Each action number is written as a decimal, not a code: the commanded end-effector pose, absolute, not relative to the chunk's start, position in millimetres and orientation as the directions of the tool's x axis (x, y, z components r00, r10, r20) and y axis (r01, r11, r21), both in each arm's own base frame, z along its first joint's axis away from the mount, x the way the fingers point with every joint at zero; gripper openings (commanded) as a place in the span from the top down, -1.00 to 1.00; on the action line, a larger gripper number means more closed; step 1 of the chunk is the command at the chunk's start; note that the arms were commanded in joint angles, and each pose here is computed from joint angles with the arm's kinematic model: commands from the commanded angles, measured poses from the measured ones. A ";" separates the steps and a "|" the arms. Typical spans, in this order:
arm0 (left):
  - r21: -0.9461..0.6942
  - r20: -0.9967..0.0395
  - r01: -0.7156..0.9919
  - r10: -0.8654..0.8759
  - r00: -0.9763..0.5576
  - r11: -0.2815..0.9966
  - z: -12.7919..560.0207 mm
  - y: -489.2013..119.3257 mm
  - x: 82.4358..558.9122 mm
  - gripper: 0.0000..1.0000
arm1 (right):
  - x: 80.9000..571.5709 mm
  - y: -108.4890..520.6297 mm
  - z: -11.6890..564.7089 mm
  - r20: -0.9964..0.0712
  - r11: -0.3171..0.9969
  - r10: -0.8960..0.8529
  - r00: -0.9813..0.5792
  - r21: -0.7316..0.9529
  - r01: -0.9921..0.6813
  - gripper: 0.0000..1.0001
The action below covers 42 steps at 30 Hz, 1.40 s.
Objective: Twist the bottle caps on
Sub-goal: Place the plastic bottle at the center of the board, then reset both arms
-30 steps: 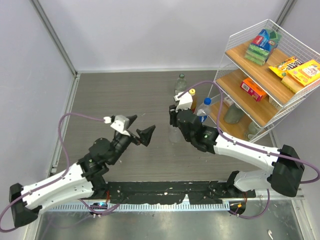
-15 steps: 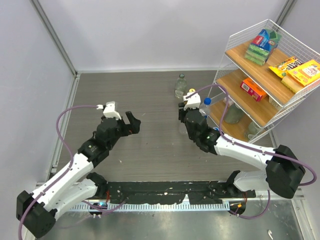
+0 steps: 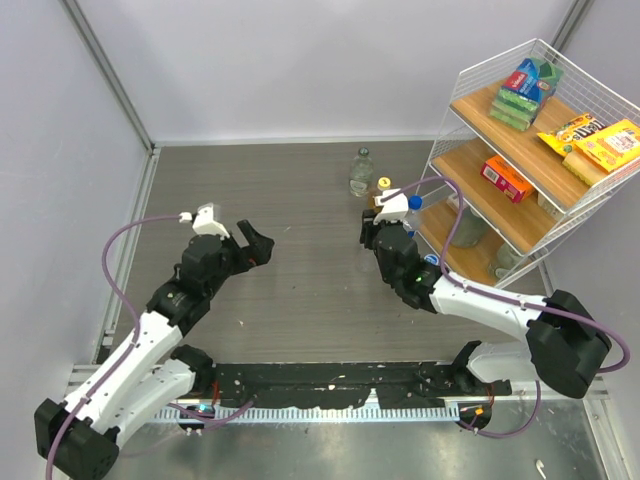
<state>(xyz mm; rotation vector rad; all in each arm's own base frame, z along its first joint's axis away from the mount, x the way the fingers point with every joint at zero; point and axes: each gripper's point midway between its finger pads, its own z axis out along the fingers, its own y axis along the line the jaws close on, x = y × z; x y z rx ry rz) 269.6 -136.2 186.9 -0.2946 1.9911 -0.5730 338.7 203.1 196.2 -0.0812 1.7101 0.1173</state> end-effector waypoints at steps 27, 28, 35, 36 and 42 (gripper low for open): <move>-0.488 -0.763 -0.073 -0.466 -0.448 0.870 212.3 -105.6 248.3 -0.99 | 295.5 188.1 325.0 -0.950 0.937 0.266 -0.161 0.294 -0.187 -0.71; -0.480 -0.760 -0.080 -0.460 -0.458 0.873 211.5 -103.8 245.2 -0.99 | 292.5 182.1 328.3 -0.947 0.938 0.276 -0.167 0.303 -0.166 -0.71; -0.474 -0.773 -0.095 -0.466 -0.430 0.875 223.0 -90.7 232.6 -0.99 | 254.6 132.8 325.9 -0.911 0.933 0.339 -0.236 0.357 -0.038 -0.72; -0.473 -0.776 -0.097 -0.466 -0.426 0.876 224.2 -88.6 230.4 -0.99 | 249.6 124.3 320.4 -0.910 0.940 0.328 -0.252 0.341 -0.010 -0.72; -0.457 -0.790 -0.106 -0.458 -0.407 0.883 225.7 -78.3 221.5 -0.99 | 223.0 88.9 314.4 -0.899 0.937 0.348 -0.265 0.345 0.060 -0.73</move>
